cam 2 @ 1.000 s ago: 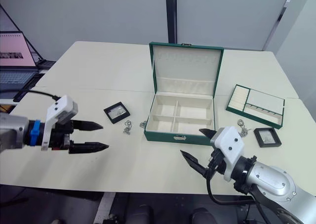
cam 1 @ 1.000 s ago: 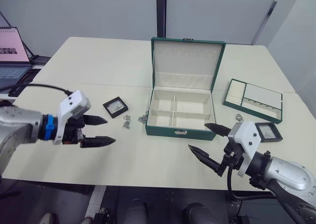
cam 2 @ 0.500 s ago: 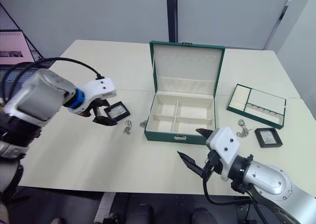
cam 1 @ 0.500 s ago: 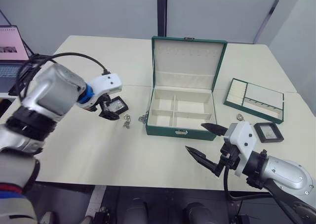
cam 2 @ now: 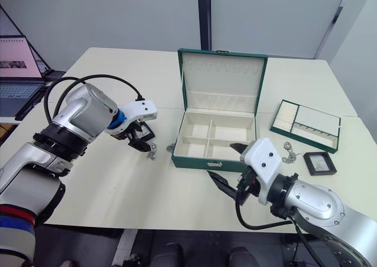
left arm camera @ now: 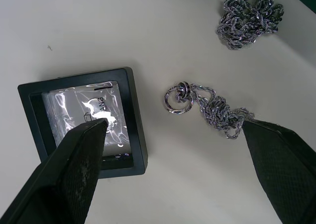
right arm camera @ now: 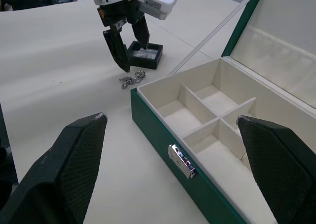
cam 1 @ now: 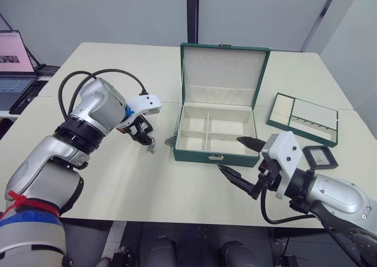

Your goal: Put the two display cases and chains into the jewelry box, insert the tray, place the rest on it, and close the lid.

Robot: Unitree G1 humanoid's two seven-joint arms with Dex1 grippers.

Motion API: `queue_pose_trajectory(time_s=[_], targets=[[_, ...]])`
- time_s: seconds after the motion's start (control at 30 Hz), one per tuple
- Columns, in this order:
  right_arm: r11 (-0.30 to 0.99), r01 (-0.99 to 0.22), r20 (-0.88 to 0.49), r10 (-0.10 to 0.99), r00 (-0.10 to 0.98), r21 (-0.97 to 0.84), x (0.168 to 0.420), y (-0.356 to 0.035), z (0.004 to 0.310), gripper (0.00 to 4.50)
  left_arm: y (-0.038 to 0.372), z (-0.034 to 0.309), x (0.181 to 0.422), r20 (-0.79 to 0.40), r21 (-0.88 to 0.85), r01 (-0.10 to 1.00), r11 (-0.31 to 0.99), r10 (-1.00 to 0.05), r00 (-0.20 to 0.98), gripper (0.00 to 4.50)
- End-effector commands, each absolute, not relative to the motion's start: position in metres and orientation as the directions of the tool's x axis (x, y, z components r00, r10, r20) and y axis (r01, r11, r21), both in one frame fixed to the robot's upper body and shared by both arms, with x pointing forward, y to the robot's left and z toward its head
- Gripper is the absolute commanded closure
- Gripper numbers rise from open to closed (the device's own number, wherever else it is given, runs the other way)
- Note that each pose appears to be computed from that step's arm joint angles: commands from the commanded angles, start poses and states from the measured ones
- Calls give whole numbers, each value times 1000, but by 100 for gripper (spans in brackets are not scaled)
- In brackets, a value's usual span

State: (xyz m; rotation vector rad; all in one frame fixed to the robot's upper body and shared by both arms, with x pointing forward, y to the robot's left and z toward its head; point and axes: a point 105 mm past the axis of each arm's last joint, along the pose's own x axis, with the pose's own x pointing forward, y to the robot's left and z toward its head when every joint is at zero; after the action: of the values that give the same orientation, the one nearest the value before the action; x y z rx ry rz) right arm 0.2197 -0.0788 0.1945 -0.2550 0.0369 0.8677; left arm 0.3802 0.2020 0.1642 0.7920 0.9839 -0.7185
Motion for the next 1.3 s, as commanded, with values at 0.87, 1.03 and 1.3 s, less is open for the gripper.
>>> queue_pose_trajectory(time_s=[0.87,1.03,1.3], targets=[[664,-719,-129,710,692,-204,217,-86,197,0,212,163,390,-905,307,788,533,-93,415,310],[667,-717,-133,707,695,-203,217,-87,196,0,215,161,389,-908,303,786,538,-88,410,446],[668,-718,-138,706,695,-196,216,-88,194,0,220,160,387,-913,300,788,538,-79,401,446]])
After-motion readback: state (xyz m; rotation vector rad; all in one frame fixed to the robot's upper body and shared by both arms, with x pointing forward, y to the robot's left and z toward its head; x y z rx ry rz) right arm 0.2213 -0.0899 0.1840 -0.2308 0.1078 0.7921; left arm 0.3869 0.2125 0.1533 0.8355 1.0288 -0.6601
